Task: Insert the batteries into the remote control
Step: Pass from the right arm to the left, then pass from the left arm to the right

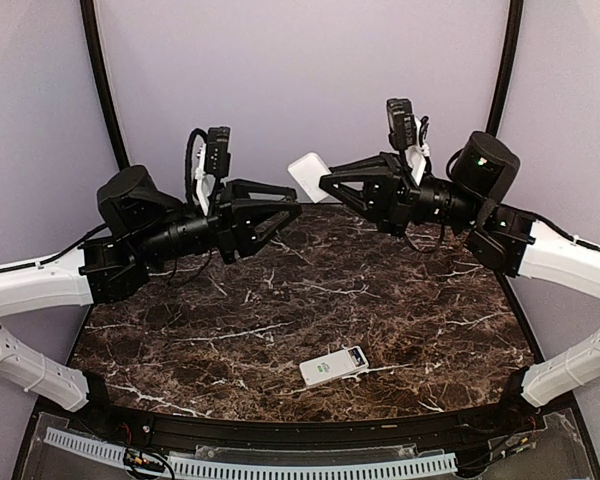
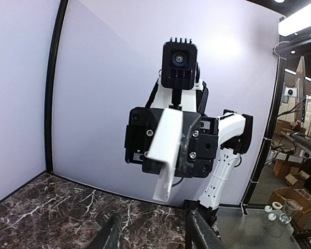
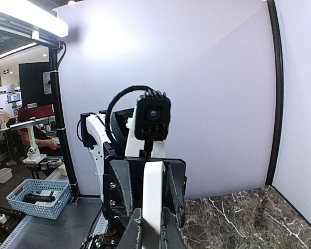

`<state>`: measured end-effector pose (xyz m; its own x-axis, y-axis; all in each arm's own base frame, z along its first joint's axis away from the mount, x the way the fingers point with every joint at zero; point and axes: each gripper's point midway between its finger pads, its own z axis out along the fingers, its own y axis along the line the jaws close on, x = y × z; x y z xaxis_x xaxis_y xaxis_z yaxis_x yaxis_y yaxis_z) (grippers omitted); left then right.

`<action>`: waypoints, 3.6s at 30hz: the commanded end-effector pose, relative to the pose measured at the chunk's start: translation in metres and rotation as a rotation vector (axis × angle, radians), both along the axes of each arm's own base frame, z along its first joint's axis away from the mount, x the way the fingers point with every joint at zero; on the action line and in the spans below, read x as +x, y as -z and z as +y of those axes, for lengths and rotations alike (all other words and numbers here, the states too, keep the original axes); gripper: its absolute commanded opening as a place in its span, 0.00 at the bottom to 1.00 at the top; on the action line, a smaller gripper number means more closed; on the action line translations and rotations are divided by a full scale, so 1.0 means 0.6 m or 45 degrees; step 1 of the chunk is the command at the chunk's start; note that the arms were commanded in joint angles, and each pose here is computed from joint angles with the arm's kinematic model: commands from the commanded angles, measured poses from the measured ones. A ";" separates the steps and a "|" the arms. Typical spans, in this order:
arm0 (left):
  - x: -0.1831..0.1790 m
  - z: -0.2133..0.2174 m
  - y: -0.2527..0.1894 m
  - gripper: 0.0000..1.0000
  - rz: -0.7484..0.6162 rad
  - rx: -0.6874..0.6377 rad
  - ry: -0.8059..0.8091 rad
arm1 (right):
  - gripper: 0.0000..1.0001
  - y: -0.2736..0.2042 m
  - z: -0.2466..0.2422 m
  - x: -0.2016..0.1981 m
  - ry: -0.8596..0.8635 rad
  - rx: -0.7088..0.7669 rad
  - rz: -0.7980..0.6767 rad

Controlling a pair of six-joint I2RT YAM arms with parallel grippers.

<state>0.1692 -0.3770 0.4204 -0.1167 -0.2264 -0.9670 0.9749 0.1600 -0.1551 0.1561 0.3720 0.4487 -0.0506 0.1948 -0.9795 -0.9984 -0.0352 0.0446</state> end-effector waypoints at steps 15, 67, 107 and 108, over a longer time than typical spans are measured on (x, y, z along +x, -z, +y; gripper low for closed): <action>-0.016 -0.015 -0.070 0.20 -0.002 -0.169 0.156 | 0.01 0.005 0.008 -0.007 -0.031 0.044 -0.005; 0.107 -0.039 0.181 0.00 0.824 0.389 0.089 | 0.83 0.254 0.012 0.130 0.255 -0.890 -1.201; 0.110 -0.045 0.191 0.00 0.805 0.419 0.097 | 0.44 0.245 0.023 0.123 0.210 -0.835 -1.163; 0.110 -0.045 0.191 0.00 0.804 0.419 0.097 | 0.43 0.245 0.022 0.122 0.209 -0.836 -1.163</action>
